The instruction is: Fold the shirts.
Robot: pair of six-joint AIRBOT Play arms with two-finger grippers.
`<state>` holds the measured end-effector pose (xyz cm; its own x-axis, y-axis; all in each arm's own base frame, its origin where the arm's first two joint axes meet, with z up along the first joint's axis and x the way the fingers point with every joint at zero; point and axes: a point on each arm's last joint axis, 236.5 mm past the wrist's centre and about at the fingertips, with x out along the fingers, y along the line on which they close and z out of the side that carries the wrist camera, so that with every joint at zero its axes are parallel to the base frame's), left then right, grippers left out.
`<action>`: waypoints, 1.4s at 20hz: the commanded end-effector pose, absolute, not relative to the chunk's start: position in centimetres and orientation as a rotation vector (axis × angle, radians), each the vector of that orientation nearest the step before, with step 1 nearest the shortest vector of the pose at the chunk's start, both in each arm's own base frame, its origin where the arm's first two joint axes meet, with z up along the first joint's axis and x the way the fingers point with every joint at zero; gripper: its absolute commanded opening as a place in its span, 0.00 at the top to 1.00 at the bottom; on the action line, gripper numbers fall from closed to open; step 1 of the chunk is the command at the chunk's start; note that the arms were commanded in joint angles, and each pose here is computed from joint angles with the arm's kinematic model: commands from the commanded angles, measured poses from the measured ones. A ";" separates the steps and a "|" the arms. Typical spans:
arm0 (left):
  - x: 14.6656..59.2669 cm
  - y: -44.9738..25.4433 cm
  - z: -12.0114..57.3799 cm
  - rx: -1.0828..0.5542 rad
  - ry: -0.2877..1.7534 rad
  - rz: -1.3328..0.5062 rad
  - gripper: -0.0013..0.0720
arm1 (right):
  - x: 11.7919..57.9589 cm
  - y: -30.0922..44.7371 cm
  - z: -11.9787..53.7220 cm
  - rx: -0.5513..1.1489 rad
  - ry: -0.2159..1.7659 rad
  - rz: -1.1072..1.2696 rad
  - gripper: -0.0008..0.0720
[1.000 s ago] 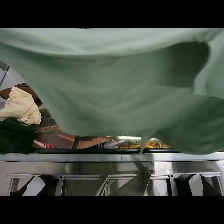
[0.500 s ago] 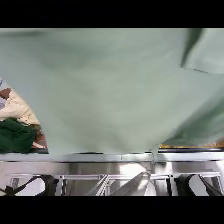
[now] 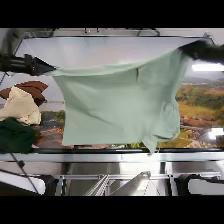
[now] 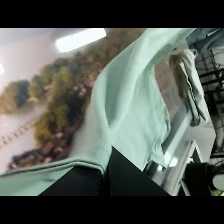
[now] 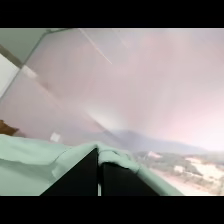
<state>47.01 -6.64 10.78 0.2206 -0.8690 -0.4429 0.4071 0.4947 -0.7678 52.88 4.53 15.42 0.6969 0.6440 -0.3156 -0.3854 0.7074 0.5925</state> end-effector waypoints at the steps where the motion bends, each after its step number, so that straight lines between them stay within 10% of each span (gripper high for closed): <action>1: 51.8 -5.5 3.4 -0.646 1.048 -0.879 0.96 | 57.3 3.4 6.6 0.562 0.599 0.495 0.96; 6: 55.1 -4.4 0.5 -0.688 1.058 -0.839 0.96 | 58.3 2.1 3.4 0.698 0.581 0.521 0.97; 25: 45.4 -5.7 -9.9 -0.928 1.486 -0.784 0.96 | 45.9 1.2 -9.5 0.747 1.190 0.546 0.94; 26: 45.0 -5.8 -9.6 -0.935 1.501 -0.800 0.81 | 45.9 1.2 -9.4 0.768 1.197 0.533 0.68; 27: 44.5 -5.8 -9.2 -0.960 1.533 -0.800 0.46 | 45.7 1.0 -8.9 0.792 1.206 0.531 0.46; 28: 43.9 -5.7 -8.9 -0.982 1.561 -0.807 0.15 | 45.3 0.6 -8.3 0.807 1.211 0.535 0.46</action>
<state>45.18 -5.76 -9.26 -0.0398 -0.8953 -0.4436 -0.1284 0.4449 -0.8863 46.08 1.03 -8.83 0.3061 0.7321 -0.6085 0.0053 0.6379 0.7701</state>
